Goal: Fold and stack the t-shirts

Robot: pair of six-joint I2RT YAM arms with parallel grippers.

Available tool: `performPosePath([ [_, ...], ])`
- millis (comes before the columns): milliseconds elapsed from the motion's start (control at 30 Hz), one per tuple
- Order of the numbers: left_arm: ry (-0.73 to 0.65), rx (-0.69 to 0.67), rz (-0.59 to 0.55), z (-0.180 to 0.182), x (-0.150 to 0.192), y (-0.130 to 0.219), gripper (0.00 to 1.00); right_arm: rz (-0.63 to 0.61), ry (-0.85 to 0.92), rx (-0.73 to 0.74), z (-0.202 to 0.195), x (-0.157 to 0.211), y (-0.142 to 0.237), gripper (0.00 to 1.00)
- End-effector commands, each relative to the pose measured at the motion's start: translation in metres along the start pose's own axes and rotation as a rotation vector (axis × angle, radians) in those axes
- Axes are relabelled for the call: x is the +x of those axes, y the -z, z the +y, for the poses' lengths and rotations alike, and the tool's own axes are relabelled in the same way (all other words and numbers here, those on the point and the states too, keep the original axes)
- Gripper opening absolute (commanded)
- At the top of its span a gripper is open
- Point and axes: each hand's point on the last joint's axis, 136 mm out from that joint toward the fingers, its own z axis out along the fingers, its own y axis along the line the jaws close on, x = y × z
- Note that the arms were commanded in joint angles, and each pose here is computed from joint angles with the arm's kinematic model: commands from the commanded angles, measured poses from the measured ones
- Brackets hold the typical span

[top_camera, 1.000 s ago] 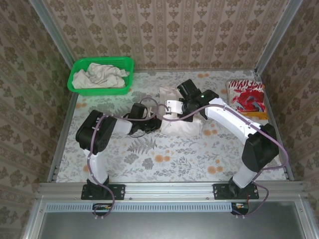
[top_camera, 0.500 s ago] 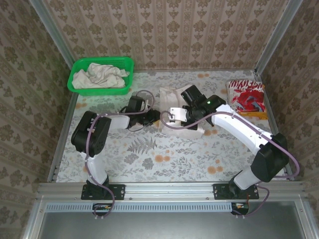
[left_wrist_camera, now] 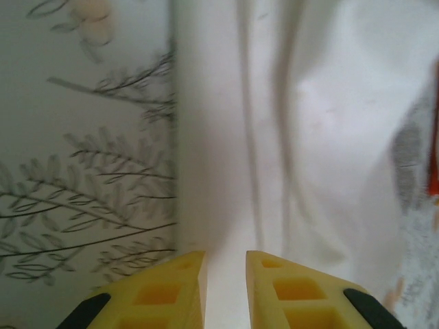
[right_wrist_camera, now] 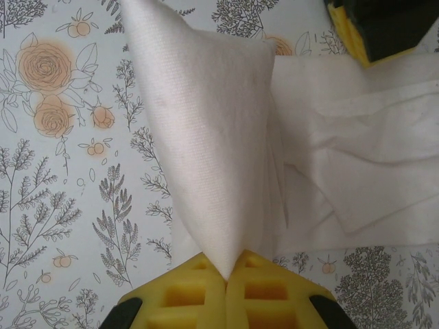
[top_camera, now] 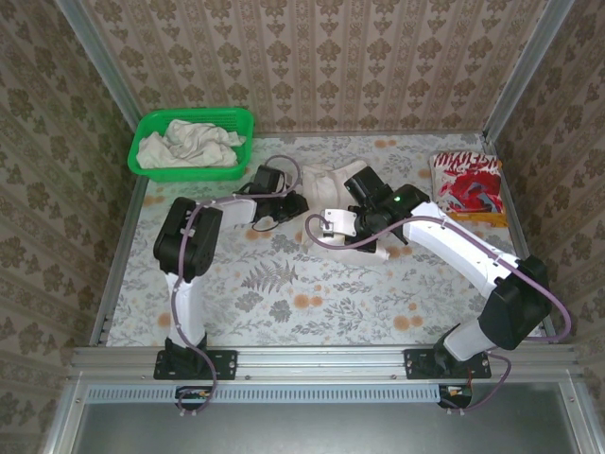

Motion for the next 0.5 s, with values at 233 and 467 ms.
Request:
performPosePath([
  [233,-0.011,-0.102,0.050,0.023,0.005,-0.006,0.11,-0.035,-0.006,0.006,0.003,-0.004,0.012,0.00],
  [467,0.021,-0.122,0.132,0.047,0.038,-0.014,0.00,-0.005,0.061,0.093,-0.037,-0.010,0.016,0.00],
])
